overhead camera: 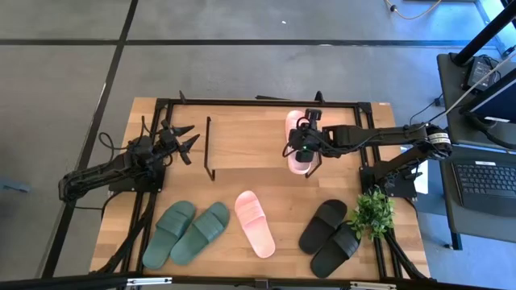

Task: Pick and place slides into the shelf
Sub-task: Put the right pink slide on the shelf, then put the pink slide on the shelf

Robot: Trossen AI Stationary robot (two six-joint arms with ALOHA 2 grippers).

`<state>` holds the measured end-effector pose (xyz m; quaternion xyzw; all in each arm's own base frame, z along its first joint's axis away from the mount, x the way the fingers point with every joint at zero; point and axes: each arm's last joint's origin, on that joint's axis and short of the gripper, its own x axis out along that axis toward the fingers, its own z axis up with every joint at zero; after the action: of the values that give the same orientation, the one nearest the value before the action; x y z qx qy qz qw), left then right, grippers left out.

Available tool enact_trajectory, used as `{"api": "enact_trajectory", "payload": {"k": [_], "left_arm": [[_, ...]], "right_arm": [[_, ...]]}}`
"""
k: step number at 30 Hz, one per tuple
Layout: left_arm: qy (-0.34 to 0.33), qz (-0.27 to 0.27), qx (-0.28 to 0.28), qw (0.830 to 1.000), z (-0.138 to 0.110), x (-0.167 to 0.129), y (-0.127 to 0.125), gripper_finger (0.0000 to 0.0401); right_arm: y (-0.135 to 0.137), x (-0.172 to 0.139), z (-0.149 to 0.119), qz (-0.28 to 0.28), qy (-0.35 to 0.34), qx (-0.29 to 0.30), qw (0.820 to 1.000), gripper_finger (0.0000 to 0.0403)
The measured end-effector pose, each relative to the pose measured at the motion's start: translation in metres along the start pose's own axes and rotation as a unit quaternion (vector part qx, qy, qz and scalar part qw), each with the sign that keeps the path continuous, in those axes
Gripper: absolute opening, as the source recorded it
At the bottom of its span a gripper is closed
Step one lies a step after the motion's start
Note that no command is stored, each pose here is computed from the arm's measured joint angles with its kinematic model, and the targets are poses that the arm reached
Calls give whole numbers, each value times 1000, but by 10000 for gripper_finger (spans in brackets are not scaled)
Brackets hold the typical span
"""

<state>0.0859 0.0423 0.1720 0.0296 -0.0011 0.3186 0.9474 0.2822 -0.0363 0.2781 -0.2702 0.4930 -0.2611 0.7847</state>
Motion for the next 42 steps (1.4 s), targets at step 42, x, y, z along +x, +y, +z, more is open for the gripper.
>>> {"api": "enact_trajectory", "payload": {"k": [42], "left_arm": [[0,0,0,1000,0,0,0,179]], "right_arm": [[1,-3,-5,13,26,-132,991,196]]}}
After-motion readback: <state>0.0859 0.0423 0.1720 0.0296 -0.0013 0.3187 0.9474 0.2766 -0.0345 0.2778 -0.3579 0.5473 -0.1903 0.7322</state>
